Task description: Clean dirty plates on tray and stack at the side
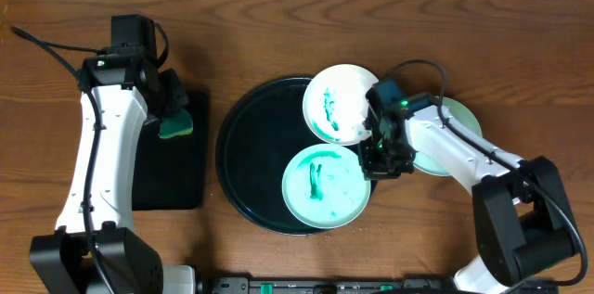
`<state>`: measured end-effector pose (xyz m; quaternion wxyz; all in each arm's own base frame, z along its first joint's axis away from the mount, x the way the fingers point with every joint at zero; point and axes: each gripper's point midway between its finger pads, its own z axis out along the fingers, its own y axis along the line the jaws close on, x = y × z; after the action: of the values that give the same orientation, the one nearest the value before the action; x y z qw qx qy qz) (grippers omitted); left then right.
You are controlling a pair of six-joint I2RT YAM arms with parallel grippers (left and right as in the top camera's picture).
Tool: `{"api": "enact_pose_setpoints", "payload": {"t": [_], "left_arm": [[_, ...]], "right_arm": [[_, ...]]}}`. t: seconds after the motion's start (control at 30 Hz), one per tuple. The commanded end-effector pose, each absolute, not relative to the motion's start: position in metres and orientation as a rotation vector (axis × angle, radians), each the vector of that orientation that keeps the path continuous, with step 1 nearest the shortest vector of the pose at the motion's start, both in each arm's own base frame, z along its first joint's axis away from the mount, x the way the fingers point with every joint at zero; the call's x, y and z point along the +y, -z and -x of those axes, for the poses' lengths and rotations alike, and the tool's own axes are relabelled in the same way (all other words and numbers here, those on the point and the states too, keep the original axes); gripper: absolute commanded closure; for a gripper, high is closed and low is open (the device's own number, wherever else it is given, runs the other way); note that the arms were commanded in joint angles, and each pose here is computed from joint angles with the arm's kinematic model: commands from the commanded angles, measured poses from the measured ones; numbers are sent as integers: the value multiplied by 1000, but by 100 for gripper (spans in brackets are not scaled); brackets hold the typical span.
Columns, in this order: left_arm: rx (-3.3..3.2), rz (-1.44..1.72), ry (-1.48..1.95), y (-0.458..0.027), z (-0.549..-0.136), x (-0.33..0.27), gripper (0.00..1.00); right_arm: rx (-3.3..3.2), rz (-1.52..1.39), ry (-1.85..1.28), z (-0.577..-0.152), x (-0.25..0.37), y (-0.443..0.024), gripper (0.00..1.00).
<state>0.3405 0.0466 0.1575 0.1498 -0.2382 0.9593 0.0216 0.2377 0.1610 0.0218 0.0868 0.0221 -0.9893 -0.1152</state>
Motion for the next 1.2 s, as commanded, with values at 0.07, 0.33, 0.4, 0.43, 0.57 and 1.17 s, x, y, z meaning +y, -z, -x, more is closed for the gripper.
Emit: {"api": "enact_pose_setpoints", "payload": {"t": [0.07, 0.33, 0.4, 0.43, 0.57, 1.17], "left_arm": [[2735, 683, -63, -164, -344, 48, 93], [2735, 683, -63, -164, -344, 48, 93], [2735, 683, -63, -164, -344, 48, 93], [2735, 683, -63, -164, -344, 48, 93], [2735, 684, -63, -164, -344, 48, 93], [2739, 682, -53, -163, -344, 46, 93]], "right_arm": [[-2941, -14, 349, -231, 179, -21, 83], [-2971, -41, 408, -238, 196, -25, 99], [-2980, -55, 471, -245, 206, -33, 99], [-2992, -70, 513, -250, 214, -38, 99], [-3095, -123, 707, -279, 255, -56, 99], [-3091, -298, 460, -297, 302, -25, 85]]}}
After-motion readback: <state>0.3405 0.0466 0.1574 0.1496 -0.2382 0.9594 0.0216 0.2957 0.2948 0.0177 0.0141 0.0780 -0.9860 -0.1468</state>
